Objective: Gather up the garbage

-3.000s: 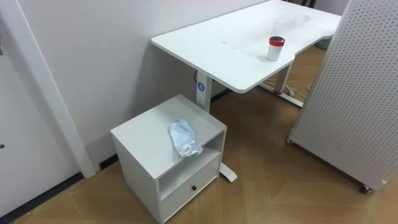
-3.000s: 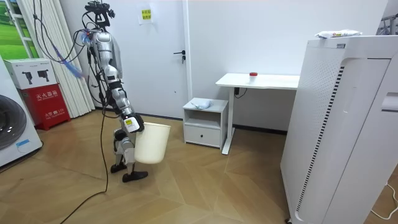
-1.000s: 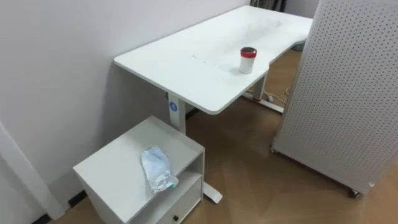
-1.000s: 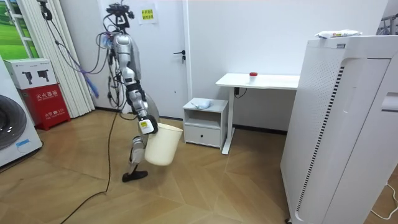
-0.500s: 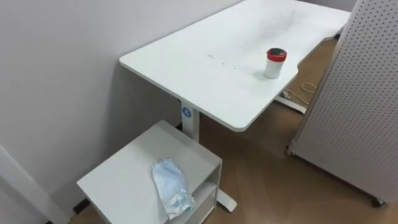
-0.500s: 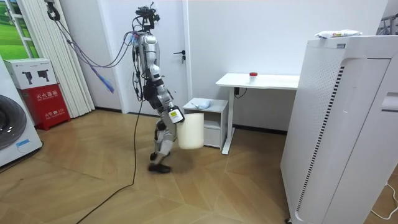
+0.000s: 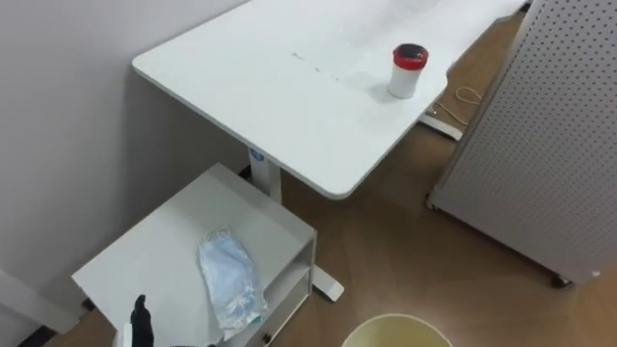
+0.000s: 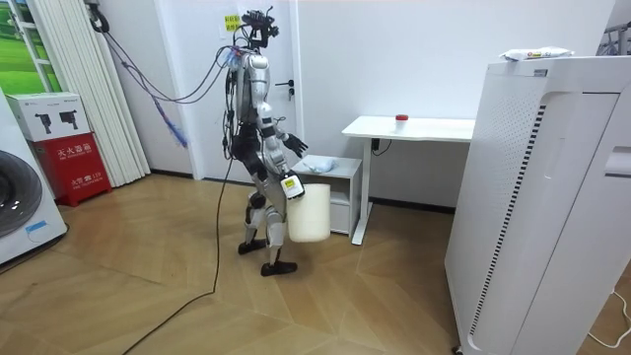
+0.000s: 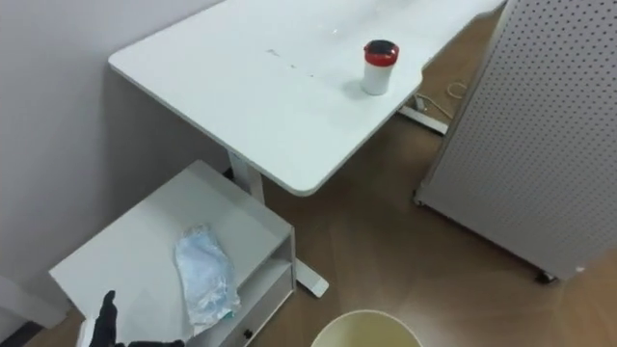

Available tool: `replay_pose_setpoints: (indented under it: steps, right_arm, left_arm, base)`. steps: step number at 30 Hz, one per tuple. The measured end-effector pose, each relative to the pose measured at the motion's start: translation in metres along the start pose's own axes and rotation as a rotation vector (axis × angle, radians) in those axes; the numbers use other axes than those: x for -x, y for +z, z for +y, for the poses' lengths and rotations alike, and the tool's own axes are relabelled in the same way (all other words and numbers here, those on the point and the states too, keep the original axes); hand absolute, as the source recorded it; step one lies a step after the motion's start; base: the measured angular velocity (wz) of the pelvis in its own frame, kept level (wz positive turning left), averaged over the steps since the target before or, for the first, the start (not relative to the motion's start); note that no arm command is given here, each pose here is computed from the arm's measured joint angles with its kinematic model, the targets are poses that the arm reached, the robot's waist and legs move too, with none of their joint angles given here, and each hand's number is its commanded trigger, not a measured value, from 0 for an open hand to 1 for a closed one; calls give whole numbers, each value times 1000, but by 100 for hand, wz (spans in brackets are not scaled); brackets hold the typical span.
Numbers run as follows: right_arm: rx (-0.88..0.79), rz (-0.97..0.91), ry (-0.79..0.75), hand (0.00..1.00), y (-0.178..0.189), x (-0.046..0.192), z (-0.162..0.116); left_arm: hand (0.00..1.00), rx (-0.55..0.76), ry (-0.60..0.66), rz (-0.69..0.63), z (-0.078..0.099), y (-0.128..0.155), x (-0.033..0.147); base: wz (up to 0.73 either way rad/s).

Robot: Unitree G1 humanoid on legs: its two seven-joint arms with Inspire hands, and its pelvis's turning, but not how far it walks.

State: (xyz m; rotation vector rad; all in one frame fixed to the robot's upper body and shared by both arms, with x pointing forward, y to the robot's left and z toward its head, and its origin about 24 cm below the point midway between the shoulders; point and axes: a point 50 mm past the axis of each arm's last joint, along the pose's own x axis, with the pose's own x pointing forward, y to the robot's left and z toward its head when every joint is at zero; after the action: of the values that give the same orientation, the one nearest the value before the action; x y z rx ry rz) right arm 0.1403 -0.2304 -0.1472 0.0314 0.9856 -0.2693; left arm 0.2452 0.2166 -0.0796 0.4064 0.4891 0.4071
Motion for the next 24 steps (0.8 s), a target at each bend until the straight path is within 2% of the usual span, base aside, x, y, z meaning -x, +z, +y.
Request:
replay_pose_setpoints:
  steps: [6, 9, 18, 24]
  right_arm:
    - [18, -63, 33, 100, 26, -5, 9]
    - [37, -93, 40, 100, 38, -7, 11]
    - [95, -162, 66, 100, 55, -8, 20]
    - [100, -215, 82, 100, 66, -7, 29]
  left_arm:
    - [0, -8, 102, -107, 18, 40, -22]
    - [0, -2, 150, -141, 20, 52, -26]
    - [0, -34, 214, -220, 19, 76, -30]
    - [0, -91, 207, -277, 14, 88, -30]
  base:
    - [-1]
    - [0]
    - [0]
    - [1]
